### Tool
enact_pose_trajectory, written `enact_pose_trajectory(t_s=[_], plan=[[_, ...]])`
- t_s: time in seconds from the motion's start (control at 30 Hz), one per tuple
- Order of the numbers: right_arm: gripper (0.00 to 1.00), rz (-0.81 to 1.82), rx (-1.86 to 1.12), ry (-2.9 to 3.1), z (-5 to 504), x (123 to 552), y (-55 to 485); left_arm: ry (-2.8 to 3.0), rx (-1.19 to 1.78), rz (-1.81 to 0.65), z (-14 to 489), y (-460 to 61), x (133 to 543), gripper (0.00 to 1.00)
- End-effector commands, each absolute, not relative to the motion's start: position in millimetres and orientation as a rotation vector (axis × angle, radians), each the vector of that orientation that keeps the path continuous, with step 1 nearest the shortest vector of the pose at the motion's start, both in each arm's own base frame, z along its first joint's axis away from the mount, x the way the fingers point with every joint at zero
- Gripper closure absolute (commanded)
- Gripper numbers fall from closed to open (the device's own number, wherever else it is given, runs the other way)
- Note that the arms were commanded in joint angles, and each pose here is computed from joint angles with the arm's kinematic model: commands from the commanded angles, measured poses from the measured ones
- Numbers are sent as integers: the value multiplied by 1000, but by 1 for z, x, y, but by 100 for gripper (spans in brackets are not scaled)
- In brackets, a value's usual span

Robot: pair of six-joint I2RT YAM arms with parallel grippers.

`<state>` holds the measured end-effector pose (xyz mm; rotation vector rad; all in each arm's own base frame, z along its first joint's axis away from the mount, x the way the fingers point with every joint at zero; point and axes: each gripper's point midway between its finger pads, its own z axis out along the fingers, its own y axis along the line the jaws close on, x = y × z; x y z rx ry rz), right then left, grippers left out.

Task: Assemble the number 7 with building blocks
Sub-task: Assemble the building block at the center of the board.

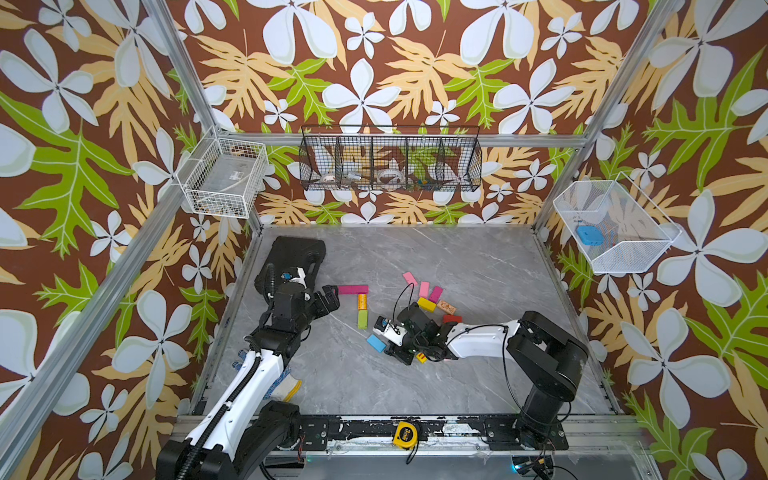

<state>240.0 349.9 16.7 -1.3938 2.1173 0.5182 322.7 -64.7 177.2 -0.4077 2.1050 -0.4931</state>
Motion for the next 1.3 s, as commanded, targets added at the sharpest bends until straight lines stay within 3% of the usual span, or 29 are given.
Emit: enact_pose_trajectory(t_s=[0.0, 0.63, 0.93, 1.27], plan=[[66, 445, -1535, 2133, -4, 232, 338, 2098, -401, -486, 180, -64, 324, 0], [64, 561, -1706, 2022, -5, 225, 362, 2108, -407, -474, 176, -63, 325, 0], [59, 538, -1555, 2106, -9, 238, 366, 2106, -408, -470, 178, -62, 324, 0], [61, 549, -1409, 2117, -5, 237, 373, 2101, -405, -476, 179, -63, 325, 0]])
